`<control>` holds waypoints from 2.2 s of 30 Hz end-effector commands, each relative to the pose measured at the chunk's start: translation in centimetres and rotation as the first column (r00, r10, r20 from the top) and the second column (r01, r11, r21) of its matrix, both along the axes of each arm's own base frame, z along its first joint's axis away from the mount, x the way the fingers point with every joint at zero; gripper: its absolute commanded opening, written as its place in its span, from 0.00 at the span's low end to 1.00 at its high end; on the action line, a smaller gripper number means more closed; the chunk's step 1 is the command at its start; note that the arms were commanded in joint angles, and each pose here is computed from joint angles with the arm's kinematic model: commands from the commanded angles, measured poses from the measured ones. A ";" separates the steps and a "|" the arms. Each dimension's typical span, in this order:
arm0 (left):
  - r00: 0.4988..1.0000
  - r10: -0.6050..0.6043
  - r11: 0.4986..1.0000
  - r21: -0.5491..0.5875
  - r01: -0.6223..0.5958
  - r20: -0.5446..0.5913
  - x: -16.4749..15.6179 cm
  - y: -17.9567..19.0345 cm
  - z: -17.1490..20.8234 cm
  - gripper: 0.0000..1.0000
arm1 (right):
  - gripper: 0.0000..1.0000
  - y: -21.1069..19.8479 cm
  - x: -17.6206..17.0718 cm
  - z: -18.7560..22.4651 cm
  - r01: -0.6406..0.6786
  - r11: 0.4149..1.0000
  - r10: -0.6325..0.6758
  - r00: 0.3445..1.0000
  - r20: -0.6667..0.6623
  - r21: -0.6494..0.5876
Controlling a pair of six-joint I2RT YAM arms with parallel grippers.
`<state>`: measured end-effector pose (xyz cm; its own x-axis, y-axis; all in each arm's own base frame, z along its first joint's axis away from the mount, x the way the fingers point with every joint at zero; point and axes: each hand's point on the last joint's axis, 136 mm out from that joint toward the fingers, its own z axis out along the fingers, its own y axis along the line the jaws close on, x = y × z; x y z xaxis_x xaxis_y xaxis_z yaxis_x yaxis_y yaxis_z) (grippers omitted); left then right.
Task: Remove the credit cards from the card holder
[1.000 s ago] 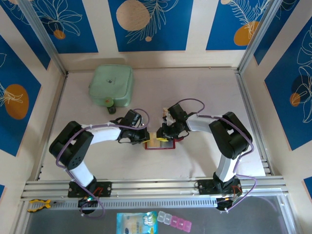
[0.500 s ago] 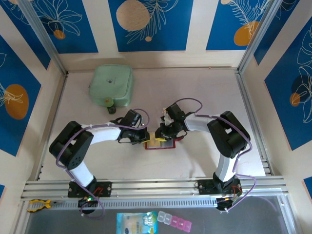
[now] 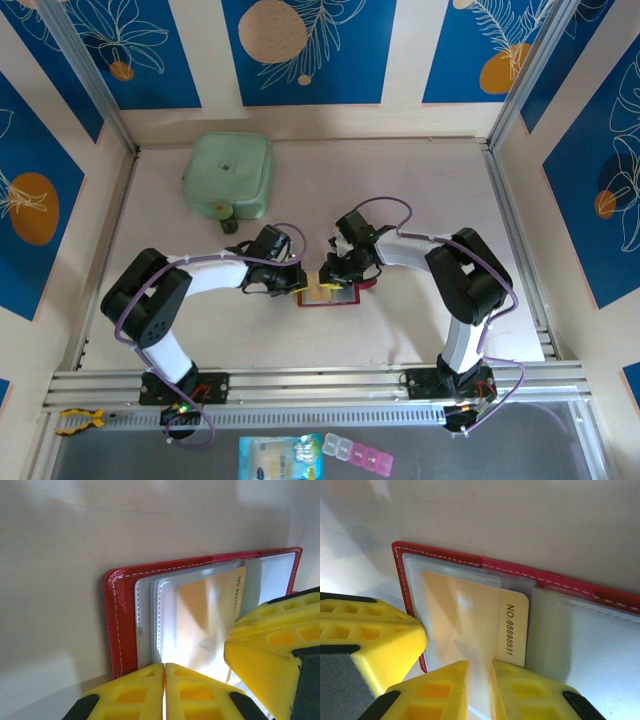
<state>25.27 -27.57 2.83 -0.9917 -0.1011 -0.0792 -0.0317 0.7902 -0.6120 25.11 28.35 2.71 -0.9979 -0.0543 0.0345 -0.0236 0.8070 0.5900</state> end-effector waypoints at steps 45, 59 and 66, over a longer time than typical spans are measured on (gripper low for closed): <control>0.996 -0.081 0.996 0.042 0.083 -0.033 -0.7 -1.5 -0.1 0.07 | 0.25 -2.1 -0.3 0.8 0.025 0.999 -0.025 1.000 0.001 -0.034; 0.995 -0.078 0.994 0.075 0.083 -0.056 -1.2 -0.9 -0.8 0.05 | 0.26 -1.4 -0.7 -0.3 0.017 0.999 -0.016 0.999 -0.037 0.032; 0.995 -0.078 0.993 0.079 0.083 -0.059 -1.3 -0.8 -0.9 0.05 | 0.23 -0.8 -0.5 0.7 0.034 0.991 -0.029 0.999 -0.037 0.127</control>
